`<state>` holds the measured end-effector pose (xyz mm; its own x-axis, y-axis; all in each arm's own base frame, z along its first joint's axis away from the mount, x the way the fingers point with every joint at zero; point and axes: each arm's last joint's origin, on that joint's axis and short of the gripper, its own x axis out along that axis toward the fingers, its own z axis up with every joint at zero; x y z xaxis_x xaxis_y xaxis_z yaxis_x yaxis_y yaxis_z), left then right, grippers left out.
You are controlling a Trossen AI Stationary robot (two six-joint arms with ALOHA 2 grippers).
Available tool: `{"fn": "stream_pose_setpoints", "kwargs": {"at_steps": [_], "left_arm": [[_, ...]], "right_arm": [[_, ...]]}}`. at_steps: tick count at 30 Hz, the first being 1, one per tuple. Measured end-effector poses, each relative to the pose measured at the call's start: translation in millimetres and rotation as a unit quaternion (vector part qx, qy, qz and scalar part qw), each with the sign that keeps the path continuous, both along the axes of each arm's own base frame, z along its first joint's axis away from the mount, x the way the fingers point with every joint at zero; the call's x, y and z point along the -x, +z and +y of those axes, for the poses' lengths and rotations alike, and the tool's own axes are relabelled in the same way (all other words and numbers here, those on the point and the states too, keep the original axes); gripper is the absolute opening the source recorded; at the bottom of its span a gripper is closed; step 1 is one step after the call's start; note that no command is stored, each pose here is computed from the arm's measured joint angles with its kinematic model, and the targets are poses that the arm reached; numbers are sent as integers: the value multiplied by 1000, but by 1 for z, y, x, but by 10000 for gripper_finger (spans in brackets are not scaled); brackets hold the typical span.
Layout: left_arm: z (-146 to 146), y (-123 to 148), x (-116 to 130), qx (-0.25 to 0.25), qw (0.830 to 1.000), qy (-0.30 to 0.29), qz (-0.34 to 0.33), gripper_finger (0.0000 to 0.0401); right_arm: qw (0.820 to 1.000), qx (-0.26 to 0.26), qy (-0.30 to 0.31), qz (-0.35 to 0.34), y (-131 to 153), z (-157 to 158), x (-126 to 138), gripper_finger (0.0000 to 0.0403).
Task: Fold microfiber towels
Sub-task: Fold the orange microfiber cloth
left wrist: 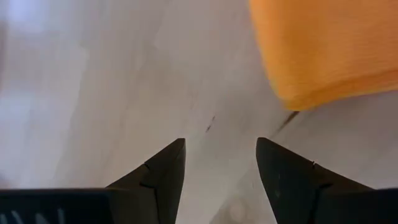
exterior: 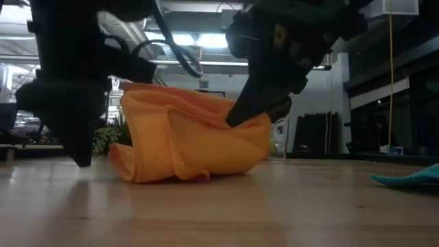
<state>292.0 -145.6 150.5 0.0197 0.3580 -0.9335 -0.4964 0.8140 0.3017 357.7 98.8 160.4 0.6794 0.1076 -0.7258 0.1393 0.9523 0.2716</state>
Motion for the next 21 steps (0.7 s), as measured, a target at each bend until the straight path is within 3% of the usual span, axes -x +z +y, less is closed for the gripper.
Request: {"fn": "stream_pose_setpoints", "kwargs": {"at_steps": [5, 13, 21], "left_arm": [[6, -11, 0, -2, 1000, -25, -6, 189], [9, -11, -3, -64, 995, -70, -29, 189], [10, -11, -20, -42, 989, -120, -73, 189]], "right_arm": [[1000, -12, -6, 4, 0, -11, -3, 12], [999, -29, -40, 10, -1, -34, -7, 13], [998, -27, -62, 15, -1, -52, -9, 11]]}}
